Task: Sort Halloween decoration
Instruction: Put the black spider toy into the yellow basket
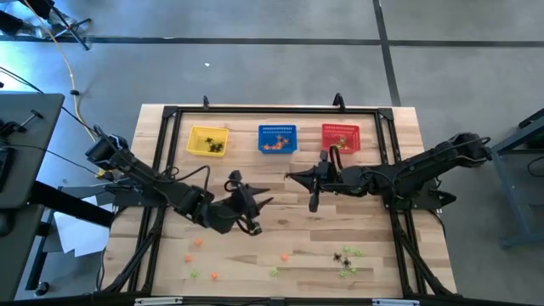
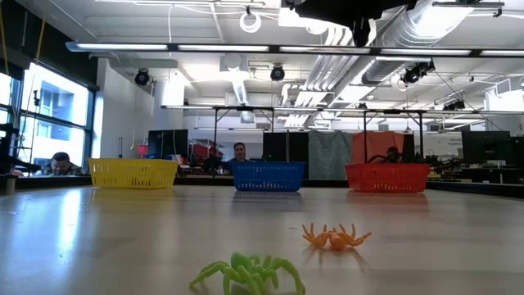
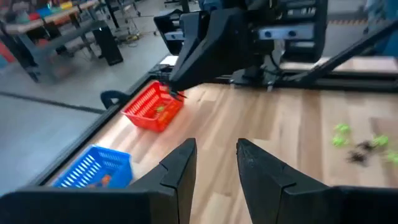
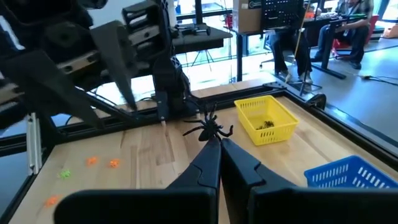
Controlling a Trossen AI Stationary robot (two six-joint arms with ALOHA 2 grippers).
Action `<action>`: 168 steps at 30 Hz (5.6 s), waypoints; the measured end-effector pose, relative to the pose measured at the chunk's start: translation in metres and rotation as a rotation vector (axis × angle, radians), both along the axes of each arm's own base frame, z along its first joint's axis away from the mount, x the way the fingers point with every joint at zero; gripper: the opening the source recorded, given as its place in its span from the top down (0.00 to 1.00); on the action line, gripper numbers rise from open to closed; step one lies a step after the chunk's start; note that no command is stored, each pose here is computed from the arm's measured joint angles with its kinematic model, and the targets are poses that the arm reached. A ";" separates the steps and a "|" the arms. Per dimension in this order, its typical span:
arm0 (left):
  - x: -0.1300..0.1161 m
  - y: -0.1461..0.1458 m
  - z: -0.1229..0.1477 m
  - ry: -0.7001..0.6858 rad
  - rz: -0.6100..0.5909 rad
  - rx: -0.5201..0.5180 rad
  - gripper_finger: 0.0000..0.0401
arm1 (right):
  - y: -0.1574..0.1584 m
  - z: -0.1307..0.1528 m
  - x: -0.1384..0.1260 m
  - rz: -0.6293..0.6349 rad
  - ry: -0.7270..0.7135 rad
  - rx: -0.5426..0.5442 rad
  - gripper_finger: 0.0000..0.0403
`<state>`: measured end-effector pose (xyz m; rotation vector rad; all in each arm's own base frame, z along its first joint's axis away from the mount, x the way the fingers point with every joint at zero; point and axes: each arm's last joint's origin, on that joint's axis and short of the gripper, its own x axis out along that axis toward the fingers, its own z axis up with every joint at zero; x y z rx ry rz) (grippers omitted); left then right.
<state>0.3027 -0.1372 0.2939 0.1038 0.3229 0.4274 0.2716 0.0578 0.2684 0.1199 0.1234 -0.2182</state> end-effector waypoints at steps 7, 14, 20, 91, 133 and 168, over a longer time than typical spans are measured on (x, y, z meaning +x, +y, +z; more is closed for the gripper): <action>0.009 0.018 -0.002 0.064 -0.052 0.038 0.75 | 0.000 -0.001 0.000 0.019 0.013 -0.019 1.00; 0.017 0.039 -0.002 0.071 -0.006 0.031 0.75 | 0.001 -0.001 0.000 0.065 0.030 -0.086 1.00; 0.021 0.048 -0.001 0.058 -0.011 -0.001 0.75 | 0.001 -0.001 0.000 0.074 0.043 -0.157 1.00; 0.038 0.085 -0.008 0.066 -0.098 -0.131 1.00 | -0.011 -0.009 0.015 0.035 0.053 -0.307 0.88; 0.021 0.081 -0.036 0.376 -0.086 -0.212 0.99 | -0.020 -0.042 0.010 -0.034 0.282 0.054 0.66; 0.076 0.128 -0.182 0.749 -0.132 -0.244 0.58 | -0.005 -0.076 -0.001 -0.026 0.554 0.214 0.66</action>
